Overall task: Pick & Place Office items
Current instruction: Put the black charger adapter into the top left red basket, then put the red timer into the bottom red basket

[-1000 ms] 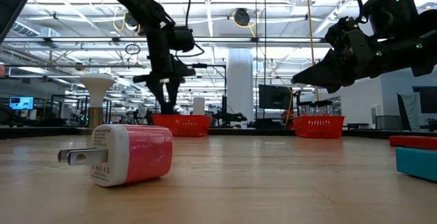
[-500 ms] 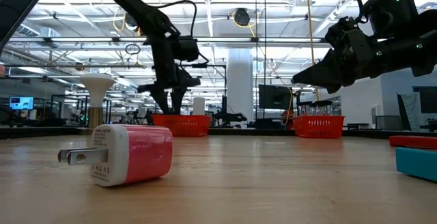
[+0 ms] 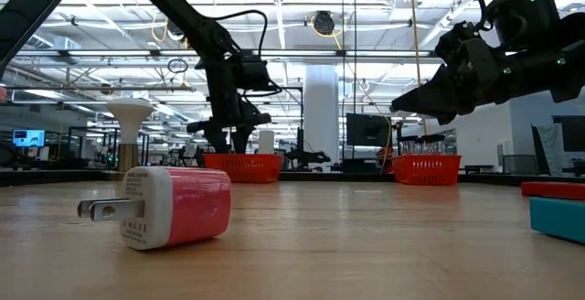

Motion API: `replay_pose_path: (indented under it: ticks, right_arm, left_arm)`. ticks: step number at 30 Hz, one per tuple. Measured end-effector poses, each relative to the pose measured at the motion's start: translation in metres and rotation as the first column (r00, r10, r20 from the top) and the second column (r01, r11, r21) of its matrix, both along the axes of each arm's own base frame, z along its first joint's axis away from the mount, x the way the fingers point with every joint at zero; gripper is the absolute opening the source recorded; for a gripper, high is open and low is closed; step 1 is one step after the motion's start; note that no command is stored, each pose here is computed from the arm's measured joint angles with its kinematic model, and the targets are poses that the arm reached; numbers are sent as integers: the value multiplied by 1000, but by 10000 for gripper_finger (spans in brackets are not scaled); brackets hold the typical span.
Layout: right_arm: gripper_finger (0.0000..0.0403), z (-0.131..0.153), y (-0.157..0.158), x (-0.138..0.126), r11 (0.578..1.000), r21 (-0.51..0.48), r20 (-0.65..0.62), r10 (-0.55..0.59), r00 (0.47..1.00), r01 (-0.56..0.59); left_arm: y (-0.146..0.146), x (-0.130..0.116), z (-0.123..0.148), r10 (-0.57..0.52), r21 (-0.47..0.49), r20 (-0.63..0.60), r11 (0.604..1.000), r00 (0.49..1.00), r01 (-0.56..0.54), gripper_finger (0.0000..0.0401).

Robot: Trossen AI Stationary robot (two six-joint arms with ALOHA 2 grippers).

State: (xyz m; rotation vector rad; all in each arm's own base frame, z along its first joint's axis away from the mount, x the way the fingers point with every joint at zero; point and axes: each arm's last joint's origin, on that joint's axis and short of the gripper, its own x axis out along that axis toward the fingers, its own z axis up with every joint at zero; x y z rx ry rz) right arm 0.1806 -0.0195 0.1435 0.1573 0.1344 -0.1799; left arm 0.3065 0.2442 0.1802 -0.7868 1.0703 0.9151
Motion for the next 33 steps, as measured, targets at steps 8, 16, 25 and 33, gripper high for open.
replay_pose_path:
  ticks: [8, 16, 25, 33]
  right_arm:
    - [0, 0, 0, 0, 1000, 4, 0, 0, 1000, 0]
    - [0, 0, 0, 0, 1000, 4, -2, -4, 1000, 4]
    - [0, -1, -2, -1, 996, 29, -7, -81, 997, 81]
    - [0, -3, -5, 5, 986, 12, -104, -166, 981, 168]
  left_arm:
    - [-3, -5, 6, -50, 15, -44, 999, 998, 50, 240]
    - [-28, -12, 57, -170, 189, -81, 965, 982, 182, 213]
    - [-131, -21, 63, -516, 508, 221, 785, 827, 354, 72]
    - [-198, -32, 42, -772, 747, 406, 588, 489, 309, 6]
